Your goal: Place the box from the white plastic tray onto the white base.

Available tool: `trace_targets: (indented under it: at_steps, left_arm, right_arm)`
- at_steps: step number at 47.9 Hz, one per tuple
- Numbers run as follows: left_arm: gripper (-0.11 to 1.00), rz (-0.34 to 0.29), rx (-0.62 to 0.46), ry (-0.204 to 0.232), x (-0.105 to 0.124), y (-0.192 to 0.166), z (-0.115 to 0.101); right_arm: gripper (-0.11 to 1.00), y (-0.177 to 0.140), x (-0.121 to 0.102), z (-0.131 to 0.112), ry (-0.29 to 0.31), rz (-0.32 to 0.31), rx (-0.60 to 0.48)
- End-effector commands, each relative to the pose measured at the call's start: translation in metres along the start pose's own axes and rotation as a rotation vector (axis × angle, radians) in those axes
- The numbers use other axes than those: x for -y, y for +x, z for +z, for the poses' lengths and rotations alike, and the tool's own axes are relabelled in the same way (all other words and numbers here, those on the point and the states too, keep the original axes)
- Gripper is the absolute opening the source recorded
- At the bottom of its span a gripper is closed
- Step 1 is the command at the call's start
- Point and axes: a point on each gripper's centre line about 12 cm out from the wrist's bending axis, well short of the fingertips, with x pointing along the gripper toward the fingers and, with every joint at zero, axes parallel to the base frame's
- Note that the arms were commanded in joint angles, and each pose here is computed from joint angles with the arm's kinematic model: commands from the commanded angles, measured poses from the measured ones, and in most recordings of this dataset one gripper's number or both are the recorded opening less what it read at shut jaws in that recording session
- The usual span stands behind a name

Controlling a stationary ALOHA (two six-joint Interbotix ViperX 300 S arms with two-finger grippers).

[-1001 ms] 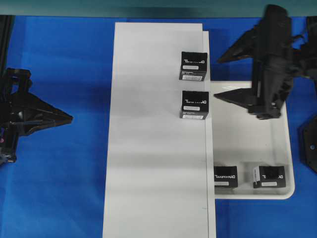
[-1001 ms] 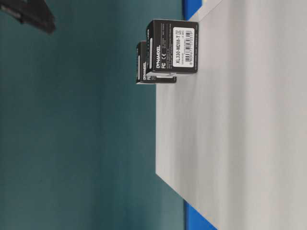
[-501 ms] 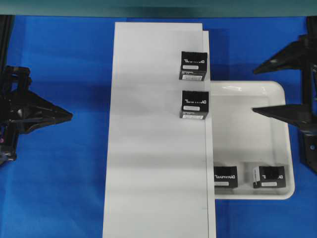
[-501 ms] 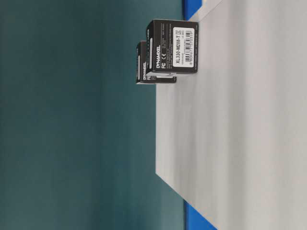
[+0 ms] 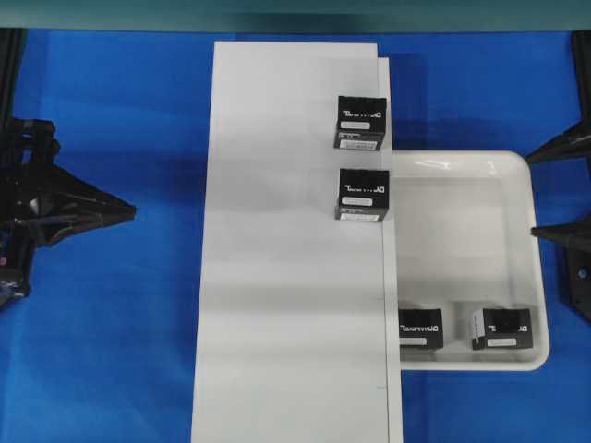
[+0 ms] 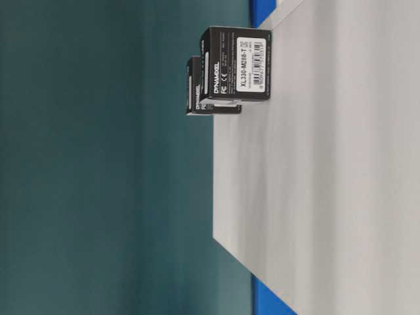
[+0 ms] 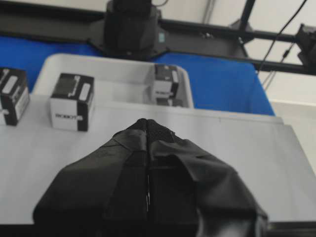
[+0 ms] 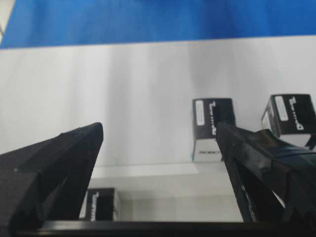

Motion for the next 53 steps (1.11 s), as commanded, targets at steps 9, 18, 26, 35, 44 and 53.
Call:
trace_targets:
  at_steps: [9, 18, 26, 35, 44, 53]
  left_arm:
    - [-0.07, 0.007, 0.039, 0.055, -0.001, 0.004, 0.016]
    - [-0.07, 0.01, 0.024, 0.085, -0.001, 0.007, 0.014]
    - [-0.07, 0.011, 0.019, 0.09, -0.001, 0.008, 0.013]
    - [-0.07, 0.01, 0.013, 0.08, -0.001, 0.008, 0.012]
    - [-0.07, 0.003, 0.019, 0.079, 0.0, 0.007, 0.013]
    - [-0.07, -0.003, 0.014, 0.08, 0.002, 0.008, 0.012]
  right_arm:
    - [0.98, -0.012, 0.0, 0.003, -0.003, -0.003, 0.113]
    - [0.98, -0.015, 0.001, 0.003, 0.002, -0.01, 0.144]
    - [0.98, -0.016, 0.001, 0.002, 0.001, -0.012, 0.14]
    - [0.98, -0.014, 0.001, 0.0, 0.004, -0.011, 0.131]
    - [0.98, -0.012, 0.002, -0.003, 0.003, -0.013, 0.129]
    - [0.98, -0.011, 0.002, -0.007, 0.003, -0.013, 0.12]
